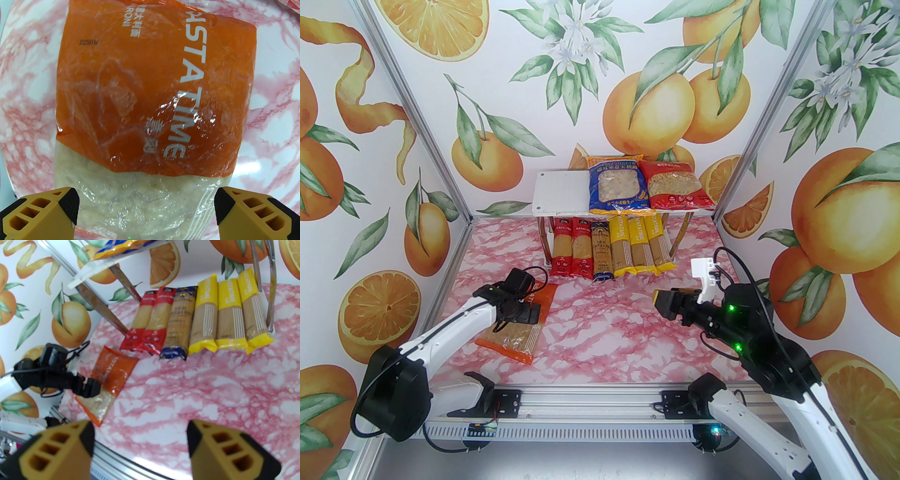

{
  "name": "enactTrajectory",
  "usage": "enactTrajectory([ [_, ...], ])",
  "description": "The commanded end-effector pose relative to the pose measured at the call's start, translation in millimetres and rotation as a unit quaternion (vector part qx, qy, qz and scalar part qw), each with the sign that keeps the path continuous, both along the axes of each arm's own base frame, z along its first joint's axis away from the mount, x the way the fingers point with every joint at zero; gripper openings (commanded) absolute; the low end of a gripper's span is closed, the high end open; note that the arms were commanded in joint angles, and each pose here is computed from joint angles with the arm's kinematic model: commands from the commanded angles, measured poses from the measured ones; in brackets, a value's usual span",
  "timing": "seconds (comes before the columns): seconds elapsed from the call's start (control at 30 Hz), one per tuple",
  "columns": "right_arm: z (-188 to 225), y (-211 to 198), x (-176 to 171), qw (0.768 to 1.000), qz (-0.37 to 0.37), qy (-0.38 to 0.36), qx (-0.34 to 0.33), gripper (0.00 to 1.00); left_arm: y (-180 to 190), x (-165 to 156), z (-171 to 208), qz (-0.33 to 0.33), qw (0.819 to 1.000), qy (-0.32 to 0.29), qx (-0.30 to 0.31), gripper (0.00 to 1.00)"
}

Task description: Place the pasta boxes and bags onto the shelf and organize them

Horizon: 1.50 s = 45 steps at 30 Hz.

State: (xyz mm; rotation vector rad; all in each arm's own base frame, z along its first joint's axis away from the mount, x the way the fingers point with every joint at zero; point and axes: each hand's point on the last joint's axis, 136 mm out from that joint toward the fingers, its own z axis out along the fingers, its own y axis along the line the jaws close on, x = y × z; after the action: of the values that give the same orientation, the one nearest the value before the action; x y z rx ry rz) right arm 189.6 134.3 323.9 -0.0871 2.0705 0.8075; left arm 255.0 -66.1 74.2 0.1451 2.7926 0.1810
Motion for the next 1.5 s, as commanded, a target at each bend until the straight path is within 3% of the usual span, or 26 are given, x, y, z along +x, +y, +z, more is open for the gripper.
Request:
enactTrajectory([
  [0.0,-1.5,1.1,-3.3,1.0,0.017,-0.002,-0.022,0.71,-5.6,15.3,1.7,-0.021,1.0,-0.008,-0.003,1.0],
  [0.7,-4.4,-5.0,7.9,0.998,-0.003,-0.003,-0.055,0.73,-2.6,18.0,-54.6,-0.006,0.993,0.107,-0.049,0.98],
  [0.9,-7.7,-6.4,7.9,0.998,-0.007,0.003,-0.059,0.73,-8.8,12.2,-67.6,-0.008,0.989,0.128,-0.069,0.72],
  [1.0,-8.0,-8.3,7.7,0.998,-0.011,0.004,-0.062,0.74,-12.9,10.6,-71.5,-0.009,0.987,0.134,-0.087,0.51],
  [1.1,-8.0,-9.6,6.8,0.998,-0.013,0.004,-0.062,0.73,-16.6,9.4,-73.8,-0.004,0.983,0.141,-0.118,0.24],
  [1.3,-8.1,-10.6,6.8,0.998,-0.015,0.004,-0.063,0.74,-16.4,11.3,-70.1,-0.002,0.983,0.132,-0.124,0.19],
  [1.33,-8.2,-10.9,6.8,0.998,-0.016,0.005,-0.064,0.74,-16.0,12.3,-67.2,-0.003,0.984,0.128,-0.123,0.16],
  [1.37,-9.2,-12.5,8.1,0.998,-0.022,0.005,-0.065,0.74,-17.2,16.1,-54.6,-0.013,0.986,0.11,-0.127,0.0],
  [1.47,-10.0,-12.6,9.7,0.998,-0.025,0.005,-0.065,0.74,-19.2,23.1,-40.4,-0.017,0.987,0.082,-0.134,0.0],
])
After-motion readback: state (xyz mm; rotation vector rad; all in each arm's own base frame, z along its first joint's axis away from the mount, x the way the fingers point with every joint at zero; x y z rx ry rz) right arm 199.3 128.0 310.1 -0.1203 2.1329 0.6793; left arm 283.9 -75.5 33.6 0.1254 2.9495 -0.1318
